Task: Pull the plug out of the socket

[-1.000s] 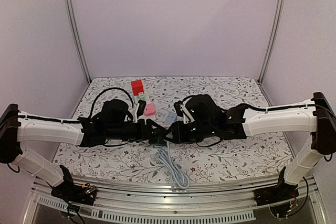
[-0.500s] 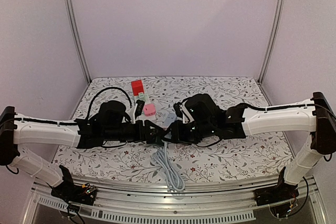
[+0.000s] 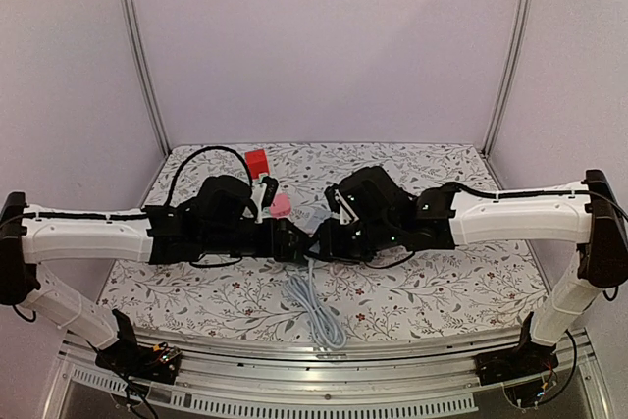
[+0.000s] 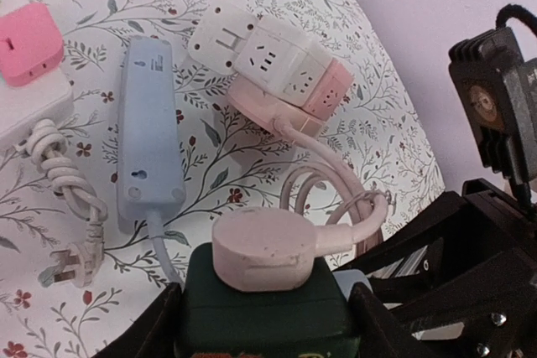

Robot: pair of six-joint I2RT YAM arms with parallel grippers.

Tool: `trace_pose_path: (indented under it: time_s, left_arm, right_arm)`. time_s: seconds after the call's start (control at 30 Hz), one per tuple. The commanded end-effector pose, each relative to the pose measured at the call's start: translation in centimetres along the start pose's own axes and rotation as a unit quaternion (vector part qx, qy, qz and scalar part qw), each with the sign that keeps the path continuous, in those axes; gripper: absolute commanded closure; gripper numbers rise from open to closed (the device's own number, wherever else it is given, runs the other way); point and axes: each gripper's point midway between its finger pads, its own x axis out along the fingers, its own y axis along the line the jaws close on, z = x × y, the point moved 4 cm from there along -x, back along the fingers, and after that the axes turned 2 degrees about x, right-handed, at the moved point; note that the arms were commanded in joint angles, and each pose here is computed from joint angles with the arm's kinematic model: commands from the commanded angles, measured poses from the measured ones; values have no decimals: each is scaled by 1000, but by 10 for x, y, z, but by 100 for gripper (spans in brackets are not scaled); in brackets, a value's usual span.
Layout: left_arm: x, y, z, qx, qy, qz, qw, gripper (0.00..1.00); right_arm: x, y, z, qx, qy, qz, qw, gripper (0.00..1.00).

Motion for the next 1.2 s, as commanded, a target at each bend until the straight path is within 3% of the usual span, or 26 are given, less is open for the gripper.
trace_pose_path:
  time_s: [0.0,0.37,0.73,0.9,1.17]
  left_arm:
    - [2,-15,-10,32,25,-4,999,72]
    - [-15,-33,6,-25,-18,-89,996,73]
    - [-42,-42,18,-84,-40,-208,974,73]
    - [-46,-38,17,-88,-44,-210,973,73]
    - [-39,-14,9,-60,-33,-115,991,74]
  right_arm:
    - [8,-31,16,27,-36,-79,996,100]
    - [13,-30,10,36,-41,-26,998,100]
    - [26,-28,-2,-4,-29,37,999,100]
    - [27,-27,-4,-16,-23,45,999,100]
    - [28,-20,-1,5,-15,43,999,100]
